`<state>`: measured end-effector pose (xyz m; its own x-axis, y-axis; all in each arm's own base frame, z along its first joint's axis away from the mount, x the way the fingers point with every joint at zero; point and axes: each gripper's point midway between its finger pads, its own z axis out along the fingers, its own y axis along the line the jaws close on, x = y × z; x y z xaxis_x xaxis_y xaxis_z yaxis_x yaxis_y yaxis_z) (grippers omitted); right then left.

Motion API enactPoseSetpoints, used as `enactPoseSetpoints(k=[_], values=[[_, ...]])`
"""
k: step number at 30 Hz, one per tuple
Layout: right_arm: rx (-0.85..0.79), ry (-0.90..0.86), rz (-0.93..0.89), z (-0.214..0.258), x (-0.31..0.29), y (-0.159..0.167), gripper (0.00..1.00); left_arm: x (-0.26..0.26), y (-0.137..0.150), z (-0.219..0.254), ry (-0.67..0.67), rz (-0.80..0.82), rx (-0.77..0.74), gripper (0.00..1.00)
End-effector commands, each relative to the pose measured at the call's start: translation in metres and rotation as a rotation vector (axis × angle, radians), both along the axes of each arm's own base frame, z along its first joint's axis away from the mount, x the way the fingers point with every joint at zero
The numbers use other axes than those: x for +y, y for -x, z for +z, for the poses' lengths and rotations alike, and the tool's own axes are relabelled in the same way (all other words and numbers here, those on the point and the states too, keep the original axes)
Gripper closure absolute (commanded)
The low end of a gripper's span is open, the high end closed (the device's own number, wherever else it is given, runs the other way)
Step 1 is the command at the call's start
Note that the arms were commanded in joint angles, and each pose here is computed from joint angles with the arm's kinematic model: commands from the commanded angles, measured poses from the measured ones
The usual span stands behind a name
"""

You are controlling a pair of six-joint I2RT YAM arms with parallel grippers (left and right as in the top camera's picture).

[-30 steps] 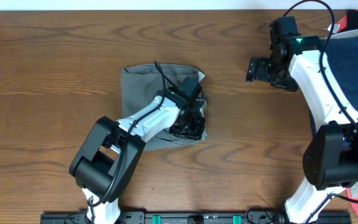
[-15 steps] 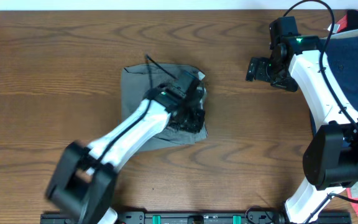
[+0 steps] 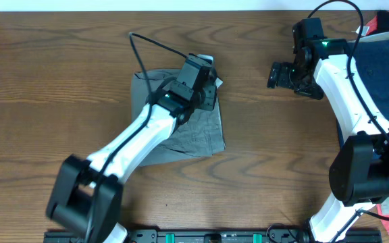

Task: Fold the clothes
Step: 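Press and smooth the folded shorts with the left gripper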

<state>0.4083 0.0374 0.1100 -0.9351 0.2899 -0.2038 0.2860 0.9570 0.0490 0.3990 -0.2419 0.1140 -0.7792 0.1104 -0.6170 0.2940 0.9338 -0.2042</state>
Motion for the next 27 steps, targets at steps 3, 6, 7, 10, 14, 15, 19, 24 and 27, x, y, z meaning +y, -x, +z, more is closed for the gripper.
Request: enactPoseSetpoints(k=[3,6,7,10,14,15,19,24,27], values=[[-0.008,0.011,0.006,0.002,-0.002,-0.001,0.01,0.013,-0.018,-0.042,-0.042,0.050,0.050,0.80],[-0.008,0.011,0.006,0.002,-0.002,-0.001,0.01,0.016,-0.020,-0.062,-0.058,0.058,0.079,0.80],[-0.008,0.012,0.006,0.002,-0.002,-0.001,0.01,0.016,-0.022,-0.066,-0.058,0.059,0.080,0.80],[-0.008,0.012,0.006,0.002,-0.002,-0.001,0.01,0.012,-0.030,-0.079,-0.051,0.060,0.068,0.80],[-0.008,0.012,0.006,0.002,-0.002,-0.001,0.01,0.007,-0.039,-0.096,-0.037,0.069,0.057,0.80],[-0.008,0.011,0.006,0.002,-0.002,-0.001,0.01,0.007,-0.038,-0.100,-0.033,0.078,0.066,0.80],[-0.008,0.012,0.007,0.002,-0.002,-0.001,0.01,0.009,-0.035,-0.123,-0.028,0.119,0.118,0.80],[-0.008,0.012,0.007,0.002,-0.002,-0.001,0.01,0.011,-0.036,-0.117,-0.033,0.114,0.106,0.79],[-0.008,0.011,0.007,0.002,-0.002,-0.001,0.01,0.008,-0.041,-0.087,-0.014,0.095,0.047,0.66]])
